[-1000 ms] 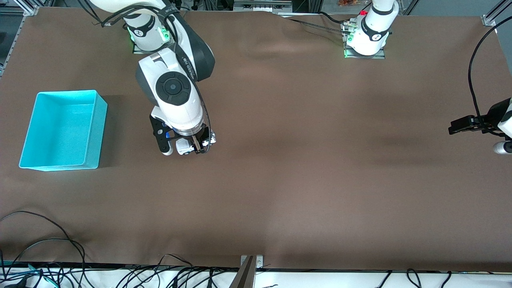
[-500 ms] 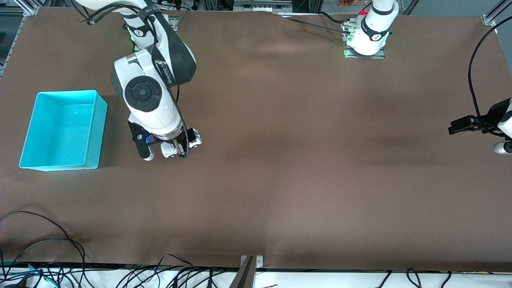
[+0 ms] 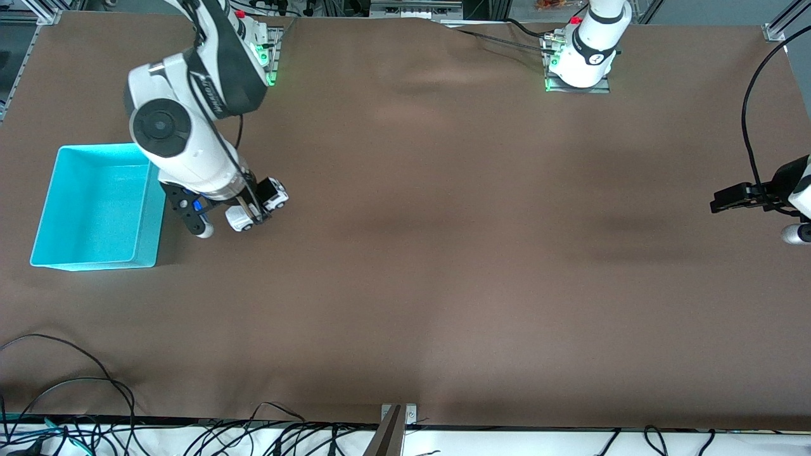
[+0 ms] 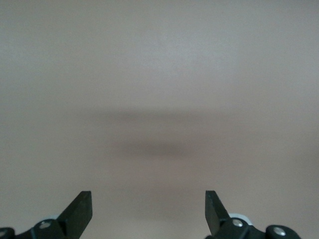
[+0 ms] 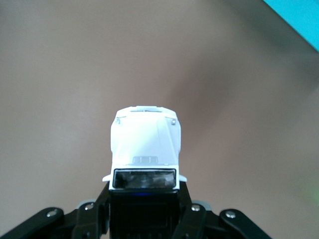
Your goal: Wind and store white jeep toy
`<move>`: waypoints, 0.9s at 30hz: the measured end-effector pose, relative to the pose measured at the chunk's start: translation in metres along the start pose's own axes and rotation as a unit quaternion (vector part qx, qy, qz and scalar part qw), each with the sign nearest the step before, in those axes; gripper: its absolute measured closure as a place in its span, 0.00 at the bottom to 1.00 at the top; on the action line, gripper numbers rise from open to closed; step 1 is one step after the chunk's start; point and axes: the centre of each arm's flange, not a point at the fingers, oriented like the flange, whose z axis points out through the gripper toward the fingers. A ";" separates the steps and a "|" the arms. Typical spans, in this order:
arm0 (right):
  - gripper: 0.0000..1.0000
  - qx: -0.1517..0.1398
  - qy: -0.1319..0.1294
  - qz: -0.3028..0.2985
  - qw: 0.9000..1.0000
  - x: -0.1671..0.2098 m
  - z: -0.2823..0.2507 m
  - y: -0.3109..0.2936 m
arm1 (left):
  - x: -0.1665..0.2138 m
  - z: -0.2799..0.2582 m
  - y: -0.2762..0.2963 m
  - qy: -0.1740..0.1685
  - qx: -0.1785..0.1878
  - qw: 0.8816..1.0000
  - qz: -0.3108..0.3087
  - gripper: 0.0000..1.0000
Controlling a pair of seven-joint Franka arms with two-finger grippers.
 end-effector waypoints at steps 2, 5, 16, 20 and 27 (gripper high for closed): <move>0.48 0.001 -0.006 -0.014 1.000 0.009 -0.003 0.014 | 0.000 0.000 0.000 0.000 0.000 1.000 0.000 0.00; 0.48 0.000 -0.010 -0.032 0.999 0.022 -0.005 0.035 | 0.000 0.000 0.000 0.000 0.000 1.000 0.000 0.00; 0.48 -0.016 -0.026 -0.109 0.994 0.062 0.022 0.097 | 0.000 0.000 0.000 0.000 0.000 1.000 0.000 0.00; 0.48 -0.019 -0.034 -0.137 0.990 0.082 0.033 0.119 | 0.000 0.000 0.000 0.000 0.000 1.000 0.000 0.00; 0.48 -0.024 -0.049 -0.179 0.982 0.111 0.048 0.158 | 0.000 0.000 0.000 0.000 0.000 1.000 0.000 0.00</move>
